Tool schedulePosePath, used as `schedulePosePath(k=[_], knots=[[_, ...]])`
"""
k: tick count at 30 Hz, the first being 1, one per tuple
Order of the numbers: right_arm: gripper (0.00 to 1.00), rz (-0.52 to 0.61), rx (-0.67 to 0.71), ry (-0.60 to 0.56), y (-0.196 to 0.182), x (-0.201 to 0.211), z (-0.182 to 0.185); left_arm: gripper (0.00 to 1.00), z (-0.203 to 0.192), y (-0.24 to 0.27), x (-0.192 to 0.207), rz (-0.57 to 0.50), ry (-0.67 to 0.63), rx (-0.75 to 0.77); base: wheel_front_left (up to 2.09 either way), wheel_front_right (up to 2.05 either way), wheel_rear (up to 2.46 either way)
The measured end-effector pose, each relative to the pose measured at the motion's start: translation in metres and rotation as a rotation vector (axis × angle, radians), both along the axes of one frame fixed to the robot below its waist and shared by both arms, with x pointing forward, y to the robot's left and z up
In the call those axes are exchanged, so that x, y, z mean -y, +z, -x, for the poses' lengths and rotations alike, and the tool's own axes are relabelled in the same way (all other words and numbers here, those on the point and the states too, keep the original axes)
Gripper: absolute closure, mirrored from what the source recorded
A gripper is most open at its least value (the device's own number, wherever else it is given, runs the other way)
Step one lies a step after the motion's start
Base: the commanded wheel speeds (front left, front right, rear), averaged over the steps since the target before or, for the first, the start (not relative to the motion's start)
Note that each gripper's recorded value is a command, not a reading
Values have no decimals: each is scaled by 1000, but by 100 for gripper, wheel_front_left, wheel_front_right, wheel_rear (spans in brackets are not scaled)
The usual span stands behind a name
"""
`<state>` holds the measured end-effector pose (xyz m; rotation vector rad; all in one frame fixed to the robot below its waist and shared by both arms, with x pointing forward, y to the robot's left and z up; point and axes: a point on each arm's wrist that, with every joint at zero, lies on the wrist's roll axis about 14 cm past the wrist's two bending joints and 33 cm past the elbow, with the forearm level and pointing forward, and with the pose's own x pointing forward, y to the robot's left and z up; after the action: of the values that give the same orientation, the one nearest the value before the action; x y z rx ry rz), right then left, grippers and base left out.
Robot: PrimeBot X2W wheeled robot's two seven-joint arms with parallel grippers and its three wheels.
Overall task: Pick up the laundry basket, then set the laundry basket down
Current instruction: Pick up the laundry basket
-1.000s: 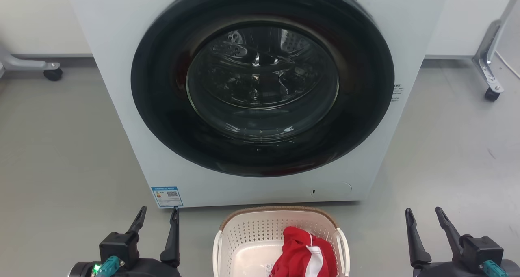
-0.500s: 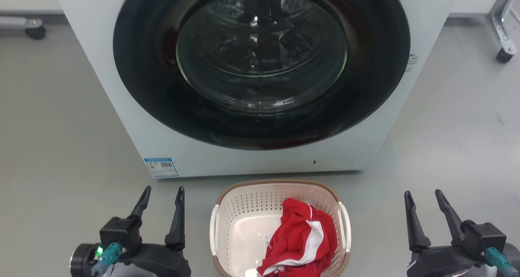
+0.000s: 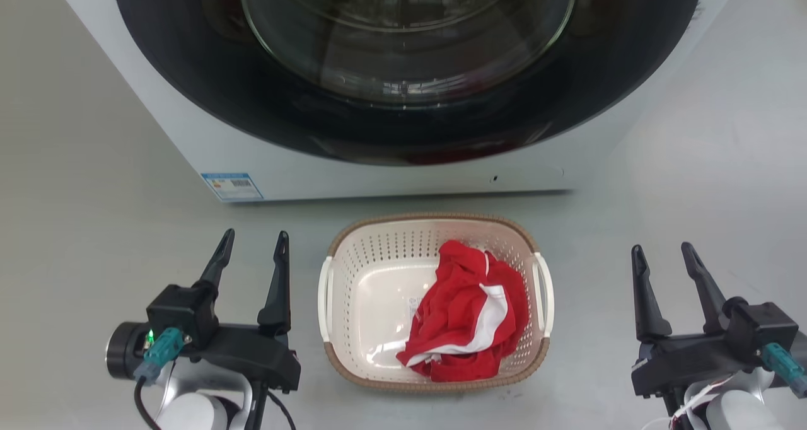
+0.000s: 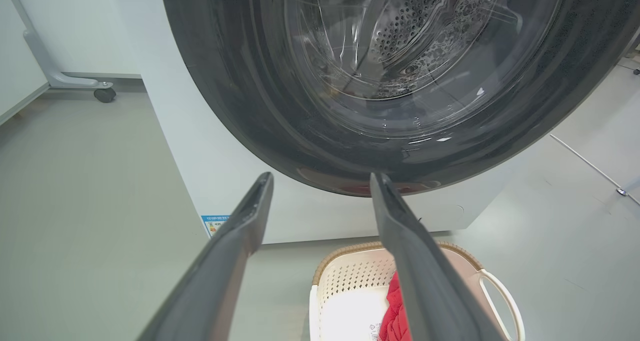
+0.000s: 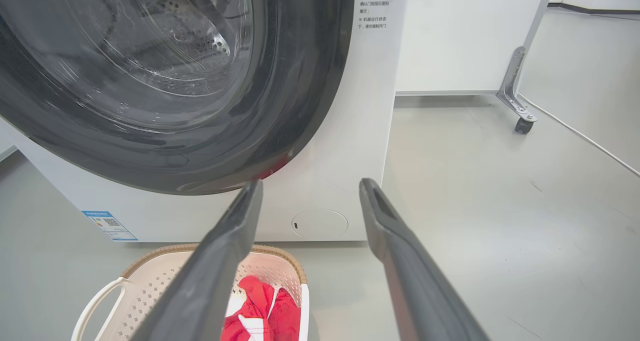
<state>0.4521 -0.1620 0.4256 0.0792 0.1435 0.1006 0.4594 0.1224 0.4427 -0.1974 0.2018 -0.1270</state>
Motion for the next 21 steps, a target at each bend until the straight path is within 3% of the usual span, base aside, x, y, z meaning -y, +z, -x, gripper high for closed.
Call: schedulePosePath(k=[21], knots=[[0,-11,-162,10,-90,-7,-35,0,-43,-85,19,48,-28,-163,0,0,0]])
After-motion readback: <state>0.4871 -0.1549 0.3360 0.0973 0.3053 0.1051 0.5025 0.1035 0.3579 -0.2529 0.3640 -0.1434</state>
